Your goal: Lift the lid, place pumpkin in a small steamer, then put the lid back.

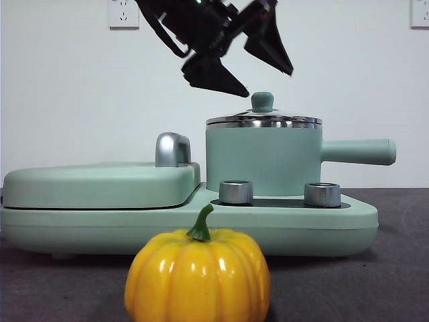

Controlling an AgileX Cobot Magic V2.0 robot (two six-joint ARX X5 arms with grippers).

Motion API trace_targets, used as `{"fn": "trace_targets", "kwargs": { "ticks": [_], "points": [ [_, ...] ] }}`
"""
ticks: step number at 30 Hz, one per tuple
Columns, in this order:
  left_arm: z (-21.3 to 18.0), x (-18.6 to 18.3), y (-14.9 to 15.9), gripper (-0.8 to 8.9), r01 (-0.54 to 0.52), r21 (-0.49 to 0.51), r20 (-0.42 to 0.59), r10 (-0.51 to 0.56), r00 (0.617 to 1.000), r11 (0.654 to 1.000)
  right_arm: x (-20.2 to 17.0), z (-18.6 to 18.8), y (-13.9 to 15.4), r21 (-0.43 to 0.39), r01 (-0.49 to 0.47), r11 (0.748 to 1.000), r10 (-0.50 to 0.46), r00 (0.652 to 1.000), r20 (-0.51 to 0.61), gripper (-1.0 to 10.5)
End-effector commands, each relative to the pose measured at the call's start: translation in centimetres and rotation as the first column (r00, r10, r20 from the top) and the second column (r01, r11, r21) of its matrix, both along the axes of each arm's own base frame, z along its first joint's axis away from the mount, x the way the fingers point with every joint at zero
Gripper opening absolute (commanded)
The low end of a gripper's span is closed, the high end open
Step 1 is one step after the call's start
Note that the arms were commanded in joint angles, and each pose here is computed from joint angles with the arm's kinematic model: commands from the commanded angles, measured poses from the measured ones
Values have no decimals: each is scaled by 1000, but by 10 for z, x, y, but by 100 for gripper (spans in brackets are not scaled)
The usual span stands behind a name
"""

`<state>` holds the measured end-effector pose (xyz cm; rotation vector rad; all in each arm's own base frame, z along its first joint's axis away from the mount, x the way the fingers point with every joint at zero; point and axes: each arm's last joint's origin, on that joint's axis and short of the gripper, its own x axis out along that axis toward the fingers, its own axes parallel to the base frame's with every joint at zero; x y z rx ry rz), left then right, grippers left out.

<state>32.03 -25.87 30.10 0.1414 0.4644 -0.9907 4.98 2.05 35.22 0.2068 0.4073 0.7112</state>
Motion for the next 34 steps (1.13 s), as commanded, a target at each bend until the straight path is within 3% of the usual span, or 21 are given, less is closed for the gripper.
{"fn": "trace_targets", "kwargs": {
  "ticks": [1, 12, 26, 34],
  "points": [
    [-5, 5, -11, 484, 18, 7, 26, -18, 999, 1000, -1, 5, 0, -1, -3, 1000, 3, 1000, 21, 442],
    [-26, 10, -18, 420, 20, 43, -20, -19, 1000, 999, -1, 4, 0, 8, 1, 1000, -1, 1000, 11, 442],
    [-26, 10, -19, 28, -14, 58, -3, 15, 1000, 998, -1, 4, 0, 12, 3, 1000, -3, 1000, 8, 442],
    [-8, 12, -20, 24, -15, 30, 29, 14, 999, 999, -1, 4, 0, 18, 5, 1000, -5, 1000, 1, 442]
  ]
}}
